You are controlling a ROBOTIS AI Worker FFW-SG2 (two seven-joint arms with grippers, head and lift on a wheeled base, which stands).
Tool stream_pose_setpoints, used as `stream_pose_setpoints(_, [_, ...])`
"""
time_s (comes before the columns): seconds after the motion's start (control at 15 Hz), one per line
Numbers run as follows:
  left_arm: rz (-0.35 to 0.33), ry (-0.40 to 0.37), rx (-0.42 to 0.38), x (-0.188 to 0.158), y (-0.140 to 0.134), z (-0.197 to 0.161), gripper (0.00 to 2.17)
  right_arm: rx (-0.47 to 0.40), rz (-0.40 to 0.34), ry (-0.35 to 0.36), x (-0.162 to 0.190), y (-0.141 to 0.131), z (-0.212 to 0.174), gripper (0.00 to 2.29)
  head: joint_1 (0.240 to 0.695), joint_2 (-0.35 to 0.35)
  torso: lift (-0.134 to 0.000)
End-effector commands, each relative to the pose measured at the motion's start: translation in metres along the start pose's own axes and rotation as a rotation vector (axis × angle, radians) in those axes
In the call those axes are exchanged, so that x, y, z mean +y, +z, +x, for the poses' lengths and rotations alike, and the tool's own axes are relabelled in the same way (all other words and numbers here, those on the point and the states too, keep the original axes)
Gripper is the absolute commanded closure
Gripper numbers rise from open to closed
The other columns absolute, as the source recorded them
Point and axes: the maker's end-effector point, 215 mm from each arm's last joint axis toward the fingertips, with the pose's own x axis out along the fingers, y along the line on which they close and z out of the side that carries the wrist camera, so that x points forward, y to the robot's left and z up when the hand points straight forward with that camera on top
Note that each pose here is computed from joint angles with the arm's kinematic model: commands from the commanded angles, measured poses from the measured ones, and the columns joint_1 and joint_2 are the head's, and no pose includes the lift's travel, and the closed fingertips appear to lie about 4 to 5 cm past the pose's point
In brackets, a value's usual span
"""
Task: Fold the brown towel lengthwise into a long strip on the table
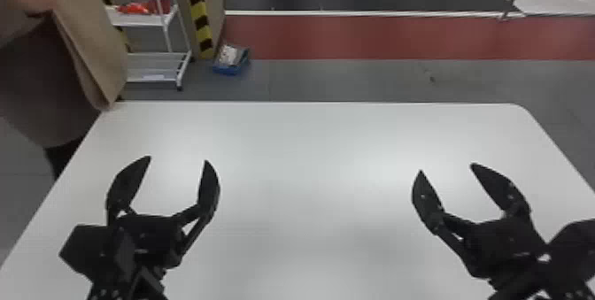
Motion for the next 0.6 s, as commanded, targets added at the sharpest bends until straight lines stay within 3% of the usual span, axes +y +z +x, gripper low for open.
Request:
stream_pose_setpoints(0.0, [-0.001, 0.000, 0.000, -0.0008, 0.0001, 0.0000, 0.13, 0.001, -0.001, 0.001, -0.0005, 0.0000, -0.0003, 0.12, 0.695, -0.004, -0.118])
stream_pose_setpoints(0.53, [-0.001, 0.003, 0.001, -0.0002, -0.0007, -0.0001, 0.13, 0.000, 0.005, -0.002, -0.0035, 0.0001, -0.0013, 0.12, 0.695, -0.008, -0.117])
